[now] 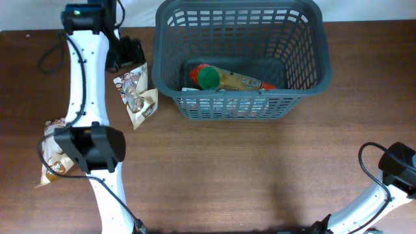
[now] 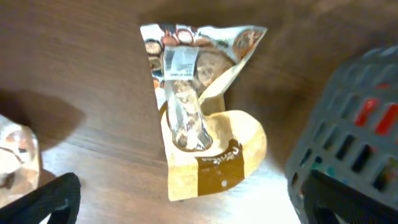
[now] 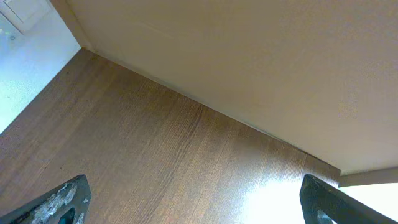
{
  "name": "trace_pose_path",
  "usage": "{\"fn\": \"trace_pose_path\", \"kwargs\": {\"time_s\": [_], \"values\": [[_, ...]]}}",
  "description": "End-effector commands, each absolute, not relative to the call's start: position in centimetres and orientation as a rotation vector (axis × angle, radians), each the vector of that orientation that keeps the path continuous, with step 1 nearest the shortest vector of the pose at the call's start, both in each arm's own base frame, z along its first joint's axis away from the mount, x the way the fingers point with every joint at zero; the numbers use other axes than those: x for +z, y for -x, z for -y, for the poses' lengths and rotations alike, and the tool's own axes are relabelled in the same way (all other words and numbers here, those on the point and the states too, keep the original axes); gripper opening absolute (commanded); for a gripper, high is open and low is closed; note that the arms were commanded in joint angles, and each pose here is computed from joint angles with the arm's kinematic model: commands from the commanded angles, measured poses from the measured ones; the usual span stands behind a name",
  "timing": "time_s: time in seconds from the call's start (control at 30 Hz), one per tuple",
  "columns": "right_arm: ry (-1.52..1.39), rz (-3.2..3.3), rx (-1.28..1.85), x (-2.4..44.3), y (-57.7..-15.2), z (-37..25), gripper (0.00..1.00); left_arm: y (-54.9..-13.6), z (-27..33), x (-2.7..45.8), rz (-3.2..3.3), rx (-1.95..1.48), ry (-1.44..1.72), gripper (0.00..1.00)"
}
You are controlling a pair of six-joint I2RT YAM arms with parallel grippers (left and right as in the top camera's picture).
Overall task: Pack container
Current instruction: 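Move the left gripper back to the dried mushroom bag and grasp it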
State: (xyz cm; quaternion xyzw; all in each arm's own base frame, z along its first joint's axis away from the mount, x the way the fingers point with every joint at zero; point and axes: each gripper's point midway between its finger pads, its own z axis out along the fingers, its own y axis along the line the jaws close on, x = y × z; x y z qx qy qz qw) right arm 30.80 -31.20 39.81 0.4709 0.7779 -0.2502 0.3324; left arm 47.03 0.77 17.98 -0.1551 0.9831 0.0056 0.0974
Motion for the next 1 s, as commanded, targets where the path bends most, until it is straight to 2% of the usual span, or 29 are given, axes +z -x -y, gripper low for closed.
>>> {"fn": "trace_pose_path", "kwargs": {"time_s": [0.0,0.6,0.97], "values": [[-1.236,-2.026,-0.653,39.9,-30.8,31.2,0.99,-46.9,-0.5,16.6,-2.932,-0.019,0.487,0.99],[-1.236,-2.026,-0.653,39.9,-30.8,31.2,0.99,-49.5,-0.3,9.6,-2.9,-0.04,0.508,0.99],[-1.236,-2.025,-0.653,39.9,-30.8,31.2,0.99,-48.7,-0.3,4.0,-2.929,-0.032,0.513,0.99]]}}
